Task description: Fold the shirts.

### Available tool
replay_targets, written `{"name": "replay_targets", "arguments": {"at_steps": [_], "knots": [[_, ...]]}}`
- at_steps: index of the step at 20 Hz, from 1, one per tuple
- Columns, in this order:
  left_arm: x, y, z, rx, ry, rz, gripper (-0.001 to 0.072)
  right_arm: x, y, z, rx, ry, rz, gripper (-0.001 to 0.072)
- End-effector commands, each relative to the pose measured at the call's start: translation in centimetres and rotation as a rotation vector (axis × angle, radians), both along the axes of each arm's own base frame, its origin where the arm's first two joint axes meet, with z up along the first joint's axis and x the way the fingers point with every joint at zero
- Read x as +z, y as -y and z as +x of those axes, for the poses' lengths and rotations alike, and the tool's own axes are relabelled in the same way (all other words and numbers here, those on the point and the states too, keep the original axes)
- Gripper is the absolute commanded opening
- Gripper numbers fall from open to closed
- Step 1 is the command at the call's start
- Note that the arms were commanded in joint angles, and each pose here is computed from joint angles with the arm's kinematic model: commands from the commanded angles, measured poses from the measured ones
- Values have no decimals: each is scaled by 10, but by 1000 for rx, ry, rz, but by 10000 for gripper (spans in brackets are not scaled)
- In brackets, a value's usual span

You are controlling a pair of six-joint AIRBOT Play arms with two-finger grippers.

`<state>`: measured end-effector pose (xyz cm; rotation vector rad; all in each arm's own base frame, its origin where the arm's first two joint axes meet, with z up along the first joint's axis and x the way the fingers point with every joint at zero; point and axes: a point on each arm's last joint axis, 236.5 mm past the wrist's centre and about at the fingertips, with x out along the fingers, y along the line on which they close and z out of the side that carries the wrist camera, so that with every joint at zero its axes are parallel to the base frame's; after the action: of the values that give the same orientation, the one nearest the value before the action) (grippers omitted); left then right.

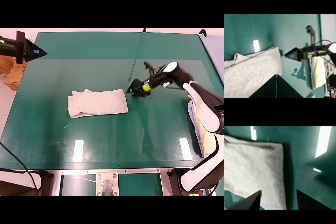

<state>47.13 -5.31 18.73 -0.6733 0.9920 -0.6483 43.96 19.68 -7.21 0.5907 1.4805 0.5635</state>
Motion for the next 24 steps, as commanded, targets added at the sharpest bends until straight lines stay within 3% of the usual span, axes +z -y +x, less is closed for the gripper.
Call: {"name": "replay_targets", "arguments": {"at_steps": [1,4,6,7,8,11,15,24], "knots": [[1,-1,1,5,3,0,22,-34,-39,-26,37,-73,81,499],[0,0,-2,-6,-4,0,22,-38,-81,-30,36,-66,120,472],[-1,1,-4,-16,-10,1,22,-24,-95,-22,33,-35,154,145],[-1,1,-5,-20,-12,1,22,-11,-98,-17,42,-21,167,52],[-1,2,-7,-25,-16,2,22,7,-98,-9,44,2,182,12],[-2,3,-9,-34,-21,2,22,90,-74,28,3,158,210,11],[-2,3,-9,-38,-18,4,22,205,33,66,-156,372,167,11],[-1,2,-7,-38,1,11,22,242,349,33,-680,408,-10,11]]}}
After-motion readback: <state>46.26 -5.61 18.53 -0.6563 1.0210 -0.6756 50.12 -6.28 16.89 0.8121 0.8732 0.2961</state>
